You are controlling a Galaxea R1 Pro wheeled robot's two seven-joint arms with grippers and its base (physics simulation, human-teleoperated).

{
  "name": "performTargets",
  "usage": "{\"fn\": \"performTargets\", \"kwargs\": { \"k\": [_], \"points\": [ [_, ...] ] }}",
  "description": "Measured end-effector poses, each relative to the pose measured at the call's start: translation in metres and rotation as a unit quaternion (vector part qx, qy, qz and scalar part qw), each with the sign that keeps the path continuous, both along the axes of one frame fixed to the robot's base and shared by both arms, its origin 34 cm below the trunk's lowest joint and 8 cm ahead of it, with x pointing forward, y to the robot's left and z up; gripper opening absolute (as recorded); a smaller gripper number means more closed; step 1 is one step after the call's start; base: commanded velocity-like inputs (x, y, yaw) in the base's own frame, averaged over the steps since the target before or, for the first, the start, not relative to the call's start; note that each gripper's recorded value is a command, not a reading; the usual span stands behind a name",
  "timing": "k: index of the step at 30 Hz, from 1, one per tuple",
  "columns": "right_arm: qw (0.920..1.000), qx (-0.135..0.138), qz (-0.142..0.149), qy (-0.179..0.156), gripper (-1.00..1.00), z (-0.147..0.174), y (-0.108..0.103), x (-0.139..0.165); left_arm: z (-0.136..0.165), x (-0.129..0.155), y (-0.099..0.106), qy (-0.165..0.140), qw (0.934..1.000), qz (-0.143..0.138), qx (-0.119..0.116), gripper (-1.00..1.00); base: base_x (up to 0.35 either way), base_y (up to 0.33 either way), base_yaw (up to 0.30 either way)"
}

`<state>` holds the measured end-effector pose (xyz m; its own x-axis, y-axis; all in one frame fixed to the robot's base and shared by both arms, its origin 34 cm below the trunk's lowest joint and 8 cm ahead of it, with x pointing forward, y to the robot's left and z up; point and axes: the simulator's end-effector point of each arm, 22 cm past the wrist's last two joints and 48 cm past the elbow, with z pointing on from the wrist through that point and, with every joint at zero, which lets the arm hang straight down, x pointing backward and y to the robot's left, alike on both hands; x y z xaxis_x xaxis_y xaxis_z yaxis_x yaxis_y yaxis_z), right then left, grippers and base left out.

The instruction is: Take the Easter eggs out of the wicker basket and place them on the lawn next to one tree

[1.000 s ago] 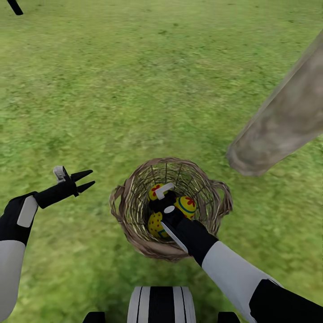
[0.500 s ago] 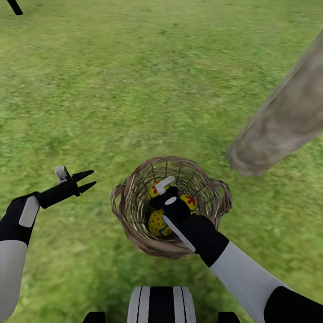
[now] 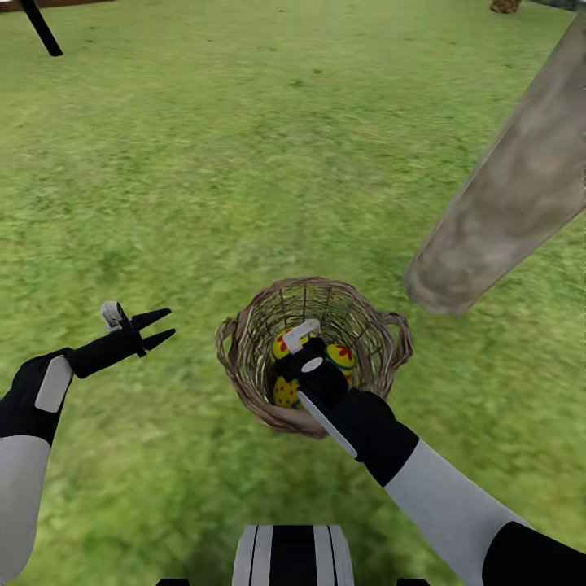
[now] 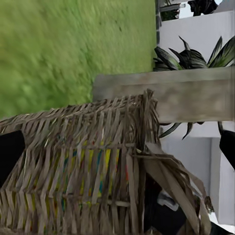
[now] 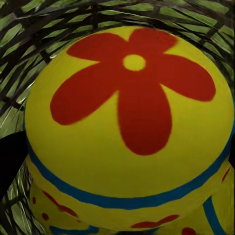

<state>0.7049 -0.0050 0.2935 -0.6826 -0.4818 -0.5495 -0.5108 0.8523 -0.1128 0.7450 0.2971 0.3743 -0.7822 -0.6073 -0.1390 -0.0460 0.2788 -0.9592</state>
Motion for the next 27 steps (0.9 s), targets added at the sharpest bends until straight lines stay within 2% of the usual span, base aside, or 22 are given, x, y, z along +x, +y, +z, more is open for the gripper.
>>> {"fn": "performTargets", "kwargs": {
  "k": [5,23,27],
  "points": [
    [0.9999,0.002,-0.010,-0.004,-1.00,0.002,-0.005,0.005,0.000,0.000,-0.004,-0.001,1.0000,-0.001,-0.004,1.00,0.000,0.000,0.000],
    [0.9992,0.001,-0.011,-0.040,-1.00,0.051,-0.006,0.019,0.049,0.007,-0.005,-0.036,0.9993,-0.002,-0.003,1.00,0.000,0.000,0.000],
    [0.9993,-0.012,-0.006,-0.034,-1.00,0.062,-0.010,0.016,0.061,0.008,-0.007,-0.044,0.9990,-0.003,-0.004,1.00,0.000,0.000,0.000]
  ]
}}
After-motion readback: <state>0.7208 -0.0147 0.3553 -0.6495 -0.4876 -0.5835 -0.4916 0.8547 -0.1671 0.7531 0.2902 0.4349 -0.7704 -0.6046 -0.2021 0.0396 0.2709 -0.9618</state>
